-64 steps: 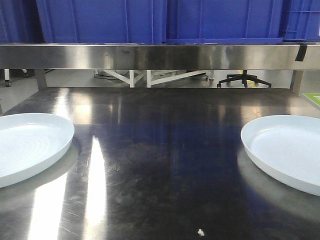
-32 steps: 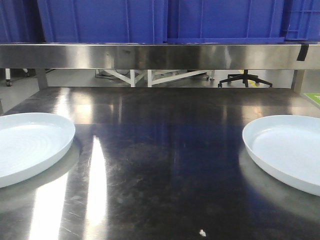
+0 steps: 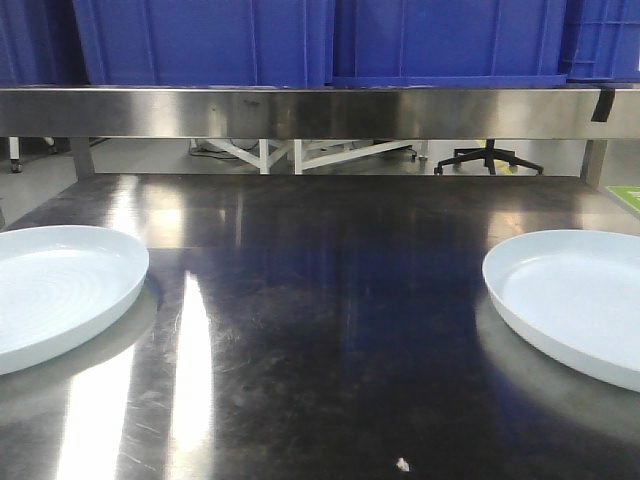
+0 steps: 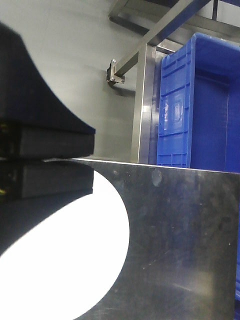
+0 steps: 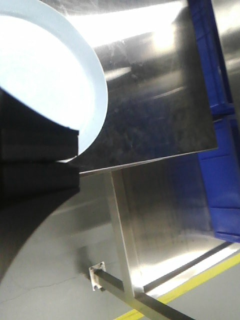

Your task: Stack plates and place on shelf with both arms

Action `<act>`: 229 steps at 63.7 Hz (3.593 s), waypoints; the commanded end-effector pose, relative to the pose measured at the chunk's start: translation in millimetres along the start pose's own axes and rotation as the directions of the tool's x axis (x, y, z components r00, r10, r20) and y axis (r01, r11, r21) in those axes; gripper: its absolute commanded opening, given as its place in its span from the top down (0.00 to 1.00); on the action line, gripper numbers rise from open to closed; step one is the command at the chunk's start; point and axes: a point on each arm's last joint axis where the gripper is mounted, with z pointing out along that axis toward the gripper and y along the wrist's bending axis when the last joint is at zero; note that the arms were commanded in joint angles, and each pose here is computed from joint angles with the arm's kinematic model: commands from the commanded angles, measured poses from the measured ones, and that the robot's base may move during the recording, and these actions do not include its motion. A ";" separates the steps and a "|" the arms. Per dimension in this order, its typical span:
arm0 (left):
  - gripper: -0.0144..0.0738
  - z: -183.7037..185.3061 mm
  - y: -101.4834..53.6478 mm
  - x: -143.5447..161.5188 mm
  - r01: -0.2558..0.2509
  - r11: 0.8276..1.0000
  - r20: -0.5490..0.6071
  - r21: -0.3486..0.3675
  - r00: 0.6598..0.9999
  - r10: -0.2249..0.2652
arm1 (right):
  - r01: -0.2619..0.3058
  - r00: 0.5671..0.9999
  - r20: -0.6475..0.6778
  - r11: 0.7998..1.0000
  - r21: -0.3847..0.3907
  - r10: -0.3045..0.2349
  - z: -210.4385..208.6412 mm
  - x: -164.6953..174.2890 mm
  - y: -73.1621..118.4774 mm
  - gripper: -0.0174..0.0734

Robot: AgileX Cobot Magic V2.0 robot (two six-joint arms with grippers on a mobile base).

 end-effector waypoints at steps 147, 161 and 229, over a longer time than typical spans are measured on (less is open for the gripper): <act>0.72 168.6 -17.9 25.2 -0.022 1.000 -0.381 0.015 0.924 0.026 | 0.033 0.979 -0.204 0.999 0.042 -0.024 68.4 5.0 3.2 0.13; 0.73 156.1 -22.7 15.6 0.051 0.998 -0.346 0.035 0.938 -0.035 | 0.033 0.979 -0.204 0.999 0.042 -0.024 68.4 5.0 3.2 0.13; 0.73 128.0 -192.3 -27.3 -0.081 0.887 -0.125 0.454 0.980 0.154 | 0.036 0.972 -0.235 0.998 0.054 -0.022 67.7 7.8 2.0 0.13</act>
